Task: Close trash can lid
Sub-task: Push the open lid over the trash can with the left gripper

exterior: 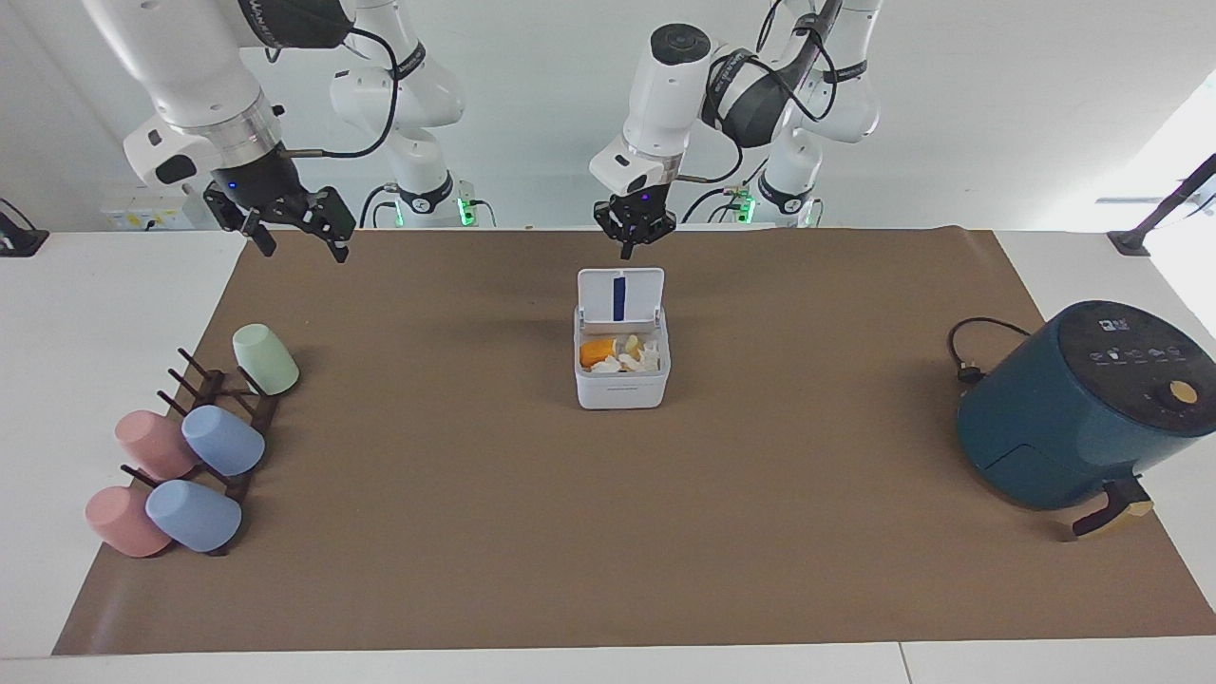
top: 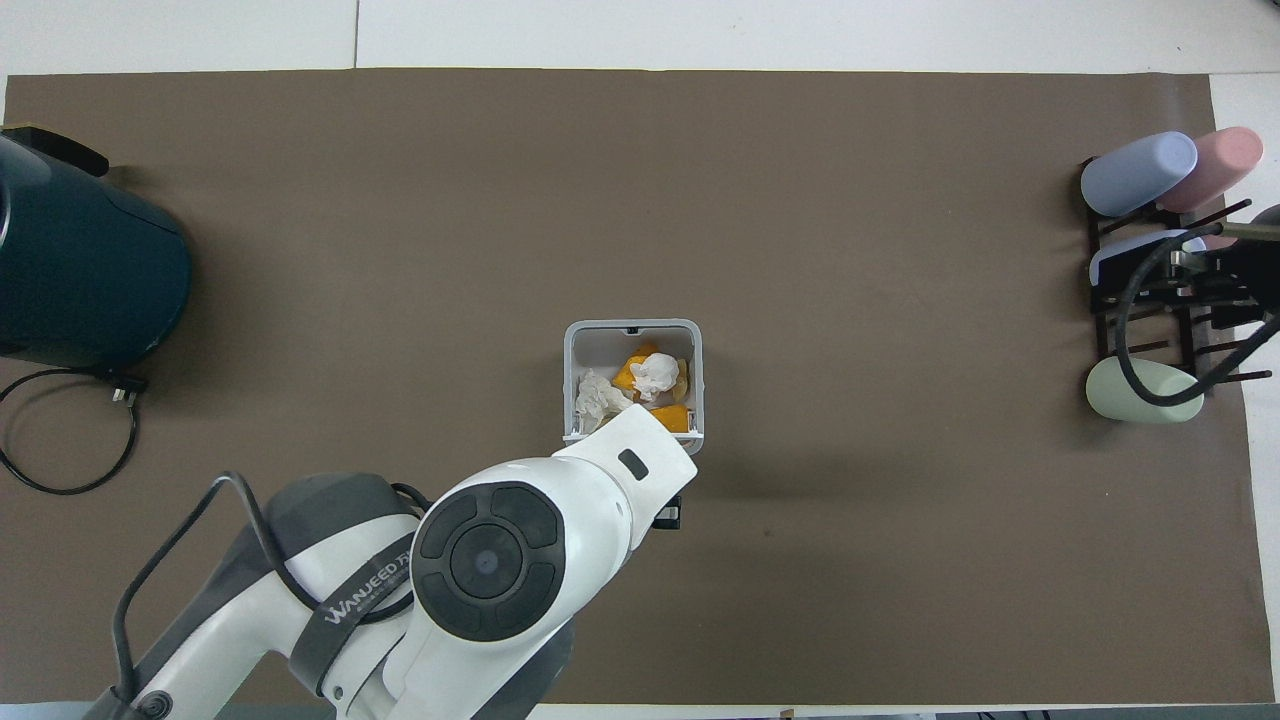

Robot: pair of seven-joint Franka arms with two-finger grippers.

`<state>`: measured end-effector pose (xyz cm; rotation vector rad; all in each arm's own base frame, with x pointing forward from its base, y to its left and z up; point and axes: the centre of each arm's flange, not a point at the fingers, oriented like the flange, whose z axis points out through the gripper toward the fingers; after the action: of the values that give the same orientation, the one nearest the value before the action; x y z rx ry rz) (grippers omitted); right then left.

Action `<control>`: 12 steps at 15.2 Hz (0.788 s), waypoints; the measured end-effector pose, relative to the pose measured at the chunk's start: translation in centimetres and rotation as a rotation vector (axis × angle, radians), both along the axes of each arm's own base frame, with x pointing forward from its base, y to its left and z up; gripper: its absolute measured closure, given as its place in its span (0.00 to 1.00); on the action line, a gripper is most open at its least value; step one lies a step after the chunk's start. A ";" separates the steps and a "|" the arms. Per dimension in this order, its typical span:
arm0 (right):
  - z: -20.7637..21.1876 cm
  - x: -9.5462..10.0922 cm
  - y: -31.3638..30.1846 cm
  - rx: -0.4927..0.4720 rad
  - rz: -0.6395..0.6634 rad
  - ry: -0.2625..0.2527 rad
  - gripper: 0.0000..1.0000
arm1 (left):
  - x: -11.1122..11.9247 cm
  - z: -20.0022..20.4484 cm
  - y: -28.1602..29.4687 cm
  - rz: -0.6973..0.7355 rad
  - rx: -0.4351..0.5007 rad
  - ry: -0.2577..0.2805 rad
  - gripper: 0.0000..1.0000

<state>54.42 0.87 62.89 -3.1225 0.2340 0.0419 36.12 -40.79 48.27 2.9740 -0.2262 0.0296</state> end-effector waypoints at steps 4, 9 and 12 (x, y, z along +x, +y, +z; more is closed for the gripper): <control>0.0 0.0 0.0 0.000 0.000 0.000 0.00 | 1.6 0.3 0.6 0.031 -0.022 -0.019 0.99; 0.0 0.0 0.0 0.000 0.000 0.000 0.00 | 4.4 0.0 1.7 0.083 -0.049 -0.045 0.99; 0.0 0.0 0.0 0.000 0.000 0.000 0.00 | 5.3 -0.9 1.6 0.096 -0.056 -0.052 0.99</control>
<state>54.42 0.87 62.89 -3.1225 0.2340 0.0419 41.38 -39.17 47.37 2.9279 -0.0878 0.1225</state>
